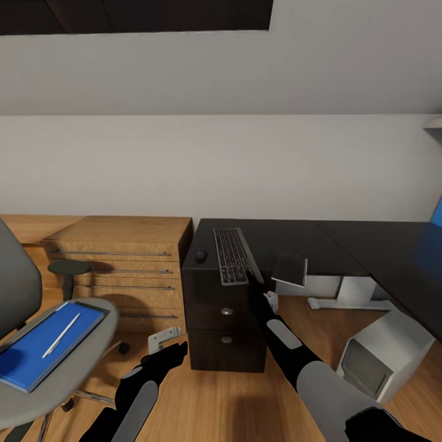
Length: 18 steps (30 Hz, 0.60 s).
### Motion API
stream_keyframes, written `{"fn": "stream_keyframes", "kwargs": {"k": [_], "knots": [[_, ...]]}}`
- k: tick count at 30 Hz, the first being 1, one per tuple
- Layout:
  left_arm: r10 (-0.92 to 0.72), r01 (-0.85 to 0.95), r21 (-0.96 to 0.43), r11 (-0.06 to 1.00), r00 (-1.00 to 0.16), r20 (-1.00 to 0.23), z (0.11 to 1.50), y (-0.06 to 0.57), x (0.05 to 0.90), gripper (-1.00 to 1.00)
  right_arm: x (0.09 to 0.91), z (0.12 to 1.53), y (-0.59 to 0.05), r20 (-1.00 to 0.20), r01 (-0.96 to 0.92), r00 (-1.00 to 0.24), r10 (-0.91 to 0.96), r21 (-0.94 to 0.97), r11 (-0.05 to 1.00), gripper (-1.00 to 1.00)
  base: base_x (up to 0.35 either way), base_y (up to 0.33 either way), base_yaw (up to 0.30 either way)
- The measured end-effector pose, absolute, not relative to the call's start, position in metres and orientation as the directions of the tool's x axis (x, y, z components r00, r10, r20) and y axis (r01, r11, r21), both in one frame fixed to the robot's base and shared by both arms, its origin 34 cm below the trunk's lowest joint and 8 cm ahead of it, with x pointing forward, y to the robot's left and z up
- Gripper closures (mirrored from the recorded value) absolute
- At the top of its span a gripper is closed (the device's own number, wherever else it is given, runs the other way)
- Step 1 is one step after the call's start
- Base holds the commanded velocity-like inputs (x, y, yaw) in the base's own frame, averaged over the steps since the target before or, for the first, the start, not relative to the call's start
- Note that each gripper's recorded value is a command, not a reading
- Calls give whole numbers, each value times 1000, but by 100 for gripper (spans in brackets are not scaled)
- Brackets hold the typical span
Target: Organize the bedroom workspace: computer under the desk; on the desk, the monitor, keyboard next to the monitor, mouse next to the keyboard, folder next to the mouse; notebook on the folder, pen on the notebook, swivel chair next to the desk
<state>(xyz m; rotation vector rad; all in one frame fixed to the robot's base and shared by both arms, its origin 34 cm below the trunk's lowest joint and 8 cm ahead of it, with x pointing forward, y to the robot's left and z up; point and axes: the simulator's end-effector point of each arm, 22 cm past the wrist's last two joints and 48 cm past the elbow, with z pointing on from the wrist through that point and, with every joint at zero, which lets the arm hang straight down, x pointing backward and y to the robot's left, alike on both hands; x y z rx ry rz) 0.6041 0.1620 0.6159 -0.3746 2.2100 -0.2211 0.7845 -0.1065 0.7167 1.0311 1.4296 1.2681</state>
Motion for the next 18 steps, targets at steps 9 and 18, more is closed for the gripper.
{"fn": "stream_keyframes", "kwargs": {"k": [9, 18], "knots": [[-342, -190, -286, 939, -585, -736, 616, 162, 604, -100, 784, 717, -106, -110, 6, -212, 971, 994, 113, -100, 92, 0, 0], [-342, -190, -286, 939, -585, -735, 616, 162, 604, -100, 784, 716, -107, -109, 9, -212, 971, 993, 114, -100, 19, 0, 0]]}}
